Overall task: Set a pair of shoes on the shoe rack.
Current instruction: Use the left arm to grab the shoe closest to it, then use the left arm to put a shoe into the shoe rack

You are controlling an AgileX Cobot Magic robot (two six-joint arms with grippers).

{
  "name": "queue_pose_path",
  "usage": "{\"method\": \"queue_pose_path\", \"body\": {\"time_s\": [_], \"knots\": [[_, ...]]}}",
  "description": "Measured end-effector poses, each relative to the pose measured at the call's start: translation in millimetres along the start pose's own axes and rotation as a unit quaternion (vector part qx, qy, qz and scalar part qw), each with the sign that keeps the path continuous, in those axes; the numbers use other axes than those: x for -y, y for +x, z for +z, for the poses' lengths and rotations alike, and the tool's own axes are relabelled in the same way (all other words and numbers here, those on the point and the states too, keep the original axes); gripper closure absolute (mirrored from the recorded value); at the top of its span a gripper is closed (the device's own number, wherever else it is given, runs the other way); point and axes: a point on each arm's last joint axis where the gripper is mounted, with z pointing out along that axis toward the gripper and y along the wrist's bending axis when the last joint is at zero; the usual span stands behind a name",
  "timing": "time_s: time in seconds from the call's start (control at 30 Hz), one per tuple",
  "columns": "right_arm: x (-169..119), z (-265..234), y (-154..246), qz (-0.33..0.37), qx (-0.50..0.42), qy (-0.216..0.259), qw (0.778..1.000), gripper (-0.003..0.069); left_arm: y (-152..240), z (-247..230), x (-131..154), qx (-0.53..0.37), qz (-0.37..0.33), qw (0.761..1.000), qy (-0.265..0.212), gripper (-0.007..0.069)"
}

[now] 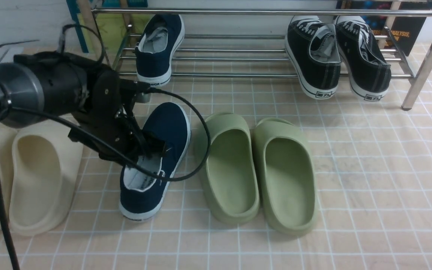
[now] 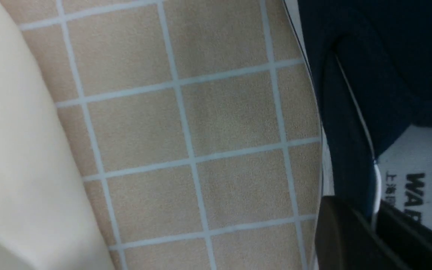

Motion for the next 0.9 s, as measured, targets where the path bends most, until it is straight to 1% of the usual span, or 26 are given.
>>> {"method": "queue_pose_path", "body": {"time_s": [0.1, 0.13, 0.17, 0.2, 0.27, 0.33, 0.43, 0.57, 0.73, 0.9], "knots": [[0, 0, 0, 0.000, 0.000, 0.000, 1.000, 0.0420, -14, -41, 4, 0.005, 0.012, 1.000, 0.010, 0.0586], [0, 0, 0, 0.000, 0.000, 0.000, 1.000, 0.0420, -15, -43, 4, 0.005, 0.014, 1.000, 0.010, 0.0586], [0, 0, 0, 0.001, 0.000, 0.000, 1.000, 0.0420, -23, -59, 6, 0.003, 0.016, 1.000, 0.025, 0.0586], [0, 0, 0, 0.001, 0.000, 0.000, 1.000, 0.0420, -24, -60, 6, 0.002, 0.018, 0.999, 0.027, 0.0586], [0, 0, 0, 0.001, 0.000, 0.000, 1.000, 0.0419, -38, -65, 11, 0.011, 0.010, 0.999, 0.051, 0.0586], [0, 0, 0, 0.001, 0.000, 0.000, 1.000, 0.0419, -55, -61, 17, 0.031, -0.002, 0.997, 0.072, 0.0586], [0, 0, 0, 0.001, 0.000, 0.000, 1.000, 0.0419, -77, -50, 22, 0.060, -0.016, 0.995, 0.083, 0.0587], [0, 0, 0, 0.001, 0.000, 0.000, 1.000, 0.0419, -107, -30, 27, 0.106, -0.041, 0.989, 0.089, 0.0587], [0, 0, 0, 0.001, 0.000, 0.000, 1.000, 0.0419, -143, 0, 32, 0.175, -0.096, 0.975, 0.097, 0.0587], [0, 0, 0, 0.001, 0.000, 0.000, 1.000, 0.0419, -161, 25, 34, 0.218, -0.117, 0.964, 0.097, 0.0586]]}}
